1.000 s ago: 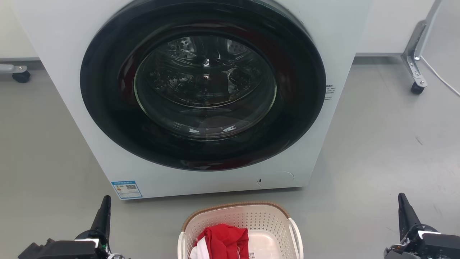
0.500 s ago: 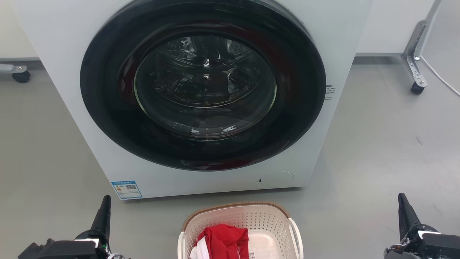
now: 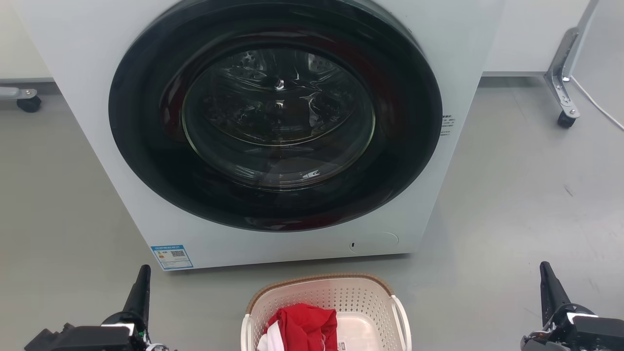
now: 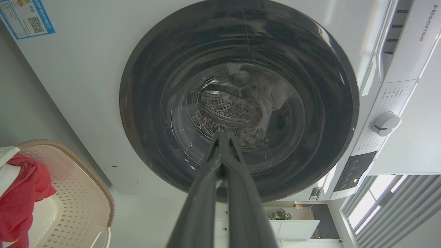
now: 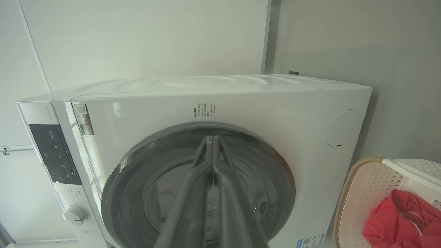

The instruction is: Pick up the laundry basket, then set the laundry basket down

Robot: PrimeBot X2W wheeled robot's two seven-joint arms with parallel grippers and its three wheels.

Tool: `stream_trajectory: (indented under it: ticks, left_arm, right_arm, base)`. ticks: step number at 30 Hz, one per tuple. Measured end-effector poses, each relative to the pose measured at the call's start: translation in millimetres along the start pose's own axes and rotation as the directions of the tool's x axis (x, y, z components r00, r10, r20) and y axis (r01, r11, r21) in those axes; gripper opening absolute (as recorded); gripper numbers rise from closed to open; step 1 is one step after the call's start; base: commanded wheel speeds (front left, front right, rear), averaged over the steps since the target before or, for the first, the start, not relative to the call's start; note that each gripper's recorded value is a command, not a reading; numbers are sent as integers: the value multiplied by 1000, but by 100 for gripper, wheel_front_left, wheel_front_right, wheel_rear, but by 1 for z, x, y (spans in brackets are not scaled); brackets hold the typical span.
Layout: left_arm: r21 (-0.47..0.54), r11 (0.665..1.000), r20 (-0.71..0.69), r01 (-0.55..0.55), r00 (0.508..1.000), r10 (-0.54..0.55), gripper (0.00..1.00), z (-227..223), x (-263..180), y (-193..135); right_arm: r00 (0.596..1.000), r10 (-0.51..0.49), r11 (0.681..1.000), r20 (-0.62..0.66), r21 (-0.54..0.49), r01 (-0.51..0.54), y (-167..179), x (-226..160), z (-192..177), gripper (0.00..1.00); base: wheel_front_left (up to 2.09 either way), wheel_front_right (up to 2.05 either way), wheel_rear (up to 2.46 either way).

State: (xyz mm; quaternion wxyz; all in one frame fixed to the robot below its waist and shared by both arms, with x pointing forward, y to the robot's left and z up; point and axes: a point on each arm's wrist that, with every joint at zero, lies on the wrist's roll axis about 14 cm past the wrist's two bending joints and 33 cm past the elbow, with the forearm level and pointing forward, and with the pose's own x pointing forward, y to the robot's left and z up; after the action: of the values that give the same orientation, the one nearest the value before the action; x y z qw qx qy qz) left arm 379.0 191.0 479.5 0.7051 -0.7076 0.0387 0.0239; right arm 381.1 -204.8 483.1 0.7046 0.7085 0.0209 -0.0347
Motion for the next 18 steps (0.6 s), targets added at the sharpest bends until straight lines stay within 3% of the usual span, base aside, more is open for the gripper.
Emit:
stream_trajectory:
  ticks: [18]
  left_arm:
    - [0,1000,0,0,1000,0,0,0,0,0]
  right_arm:
    - [1000,0,1000,0,0,0,0,0,0,0]
  base:
    - [0,0,0]
